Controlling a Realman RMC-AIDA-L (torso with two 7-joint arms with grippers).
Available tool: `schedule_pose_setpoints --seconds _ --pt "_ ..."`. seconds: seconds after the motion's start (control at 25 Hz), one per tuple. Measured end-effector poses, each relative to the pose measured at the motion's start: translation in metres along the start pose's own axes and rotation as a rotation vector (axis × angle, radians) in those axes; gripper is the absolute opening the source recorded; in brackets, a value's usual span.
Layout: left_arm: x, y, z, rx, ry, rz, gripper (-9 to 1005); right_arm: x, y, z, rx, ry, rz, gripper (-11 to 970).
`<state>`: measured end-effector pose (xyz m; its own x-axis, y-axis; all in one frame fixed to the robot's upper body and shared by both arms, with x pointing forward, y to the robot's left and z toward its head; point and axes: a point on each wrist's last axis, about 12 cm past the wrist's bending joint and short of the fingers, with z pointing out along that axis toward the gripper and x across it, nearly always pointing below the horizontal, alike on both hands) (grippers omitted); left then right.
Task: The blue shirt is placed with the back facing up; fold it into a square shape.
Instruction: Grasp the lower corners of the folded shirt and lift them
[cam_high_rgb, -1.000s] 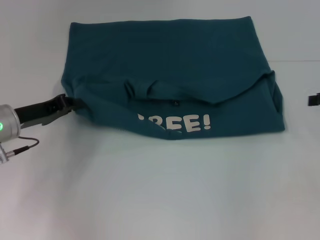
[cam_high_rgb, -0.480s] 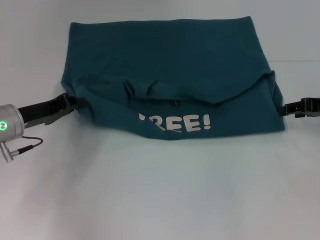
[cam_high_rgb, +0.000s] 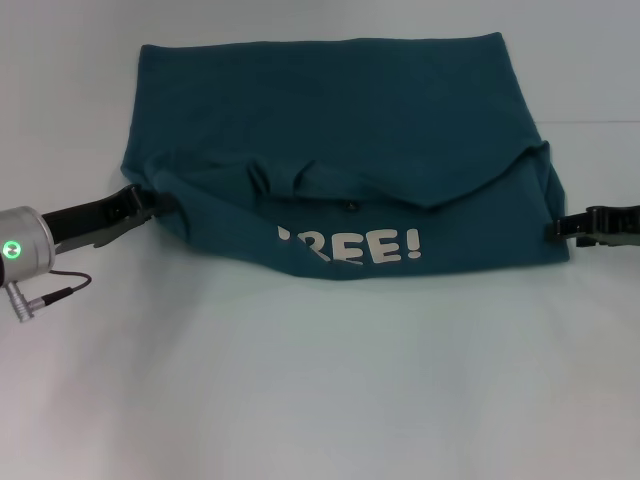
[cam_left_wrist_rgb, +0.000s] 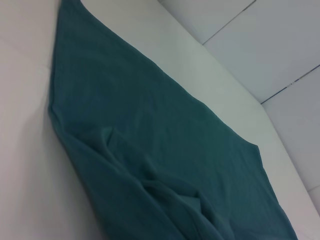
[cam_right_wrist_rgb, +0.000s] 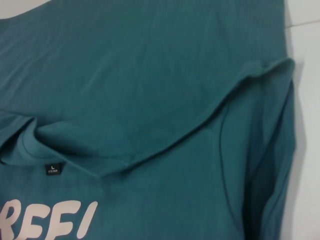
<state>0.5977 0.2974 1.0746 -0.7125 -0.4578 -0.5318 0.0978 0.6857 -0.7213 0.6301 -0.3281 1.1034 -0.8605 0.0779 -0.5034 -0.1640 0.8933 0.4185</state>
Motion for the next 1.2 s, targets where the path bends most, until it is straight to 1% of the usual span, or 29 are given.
schedule_pose_setpoints --seconds 0.24,0.64,1.04,1.2 --pt "0.000 0.000 0.000 -0.005 -0.004 0.000 22 0.003 0.006 0.013 0.009 -0.001 -0.001 546" --pt "0.000 0.001 0.000 -0.011 -0.009 -0.001 22 0.004 0.017 0.024 0.018 0.007 -0.032 531" --pt "0.000 0.000 0.001 -0.010 -0.009 0.000 23 0.003 0.018 0.025 0.017 0.000 -0.037 517" --pt "0.000 0.001 0.001 -0.010 -0.009 -0.001 24 0.003 0.018 0.025 0.021 0.002 -0.040 364"
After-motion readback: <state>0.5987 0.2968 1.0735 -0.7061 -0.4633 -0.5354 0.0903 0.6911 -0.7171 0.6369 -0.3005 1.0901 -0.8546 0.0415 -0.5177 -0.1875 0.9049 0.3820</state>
